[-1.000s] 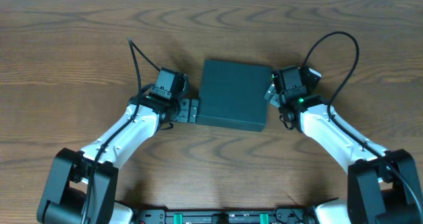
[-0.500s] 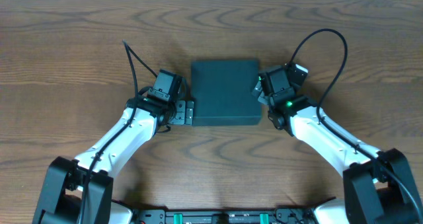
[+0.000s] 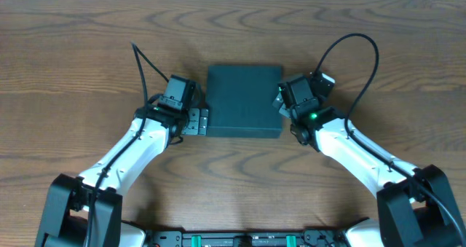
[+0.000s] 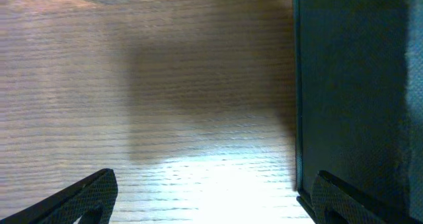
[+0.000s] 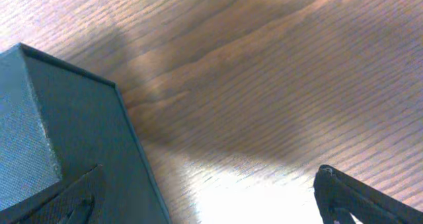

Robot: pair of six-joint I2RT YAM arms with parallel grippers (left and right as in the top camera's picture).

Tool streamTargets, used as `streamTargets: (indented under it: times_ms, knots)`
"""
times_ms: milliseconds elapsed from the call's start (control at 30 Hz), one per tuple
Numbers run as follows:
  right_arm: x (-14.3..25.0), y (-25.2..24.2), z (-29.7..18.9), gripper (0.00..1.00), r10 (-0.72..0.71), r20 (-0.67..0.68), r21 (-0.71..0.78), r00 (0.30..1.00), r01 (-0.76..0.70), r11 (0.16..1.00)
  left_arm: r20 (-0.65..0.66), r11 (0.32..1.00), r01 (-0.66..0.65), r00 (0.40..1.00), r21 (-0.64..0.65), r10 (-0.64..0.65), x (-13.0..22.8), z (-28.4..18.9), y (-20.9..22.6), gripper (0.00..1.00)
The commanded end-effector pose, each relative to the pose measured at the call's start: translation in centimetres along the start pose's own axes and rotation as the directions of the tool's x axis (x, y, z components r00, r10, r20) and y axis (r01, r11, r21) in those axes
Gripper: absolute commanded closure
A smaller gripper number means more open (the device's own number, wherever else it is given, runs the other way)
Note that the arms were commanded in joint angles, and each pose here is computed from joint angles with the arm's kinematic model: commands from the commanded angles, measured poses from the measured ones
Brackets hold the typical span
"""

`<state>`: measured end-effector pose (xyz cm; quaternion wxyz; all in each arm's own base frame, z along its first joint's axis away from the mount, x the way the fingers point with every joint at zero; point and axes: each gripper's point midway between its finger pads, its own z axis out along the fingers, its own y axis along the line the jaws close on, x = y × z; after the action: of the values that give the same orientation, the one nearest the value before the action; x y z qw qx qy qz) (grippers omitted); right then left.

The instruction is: Pack container

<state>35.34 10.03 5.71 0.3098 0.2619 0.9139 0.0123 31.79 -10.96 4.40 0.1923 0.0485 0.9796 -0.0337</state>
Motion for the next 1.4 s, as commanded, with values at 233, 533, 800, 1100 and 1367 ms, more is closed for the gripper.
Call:
streamTargets:
  times_ms: [233,533,800,1100,1367]
  knots:
    - [4.7,0.9,-1.3,0.01,-0.134,-0.157,-0.064,0.979,0.125,0.990,0.065,0.995,-0.029,0.998,0.092,0.023,-1.6,-1.7,-1.7,0.05]
    - [-4.6,0.6,-13.8,0.01,-0.245,0.177,-0.228,0.953,0.282,0.932,0.291,0.988,-0.114,0.954,0.107,0.078,-2.4,-14.0,-1.1,0.05]
    - [-5.5,-4.4,-25.1,0.01,-0.239,0.412,-0.349,0.879,0.395,0.850,0.419,0.991,-0.129,0.901,0.018,0.110,2.9,-21.9,2.4,0.05]
    - [-5.8,-7.0,-31.7,0.01,-0.093,0.566,-0.489,0.819,0.424,0.762,0.434,0.998,-0.059,0.900,0.022,0.044,7.5,-24.1,4.2,0.05]
    - [-2.6,-9.2,-28.5,0.01,-0.247,0.451,-0.409,0.858,0.444,0.797,0.311,0.998,-0.065,0.948,-0.003,0.063,10.5,-22.8,4.9,0.05]
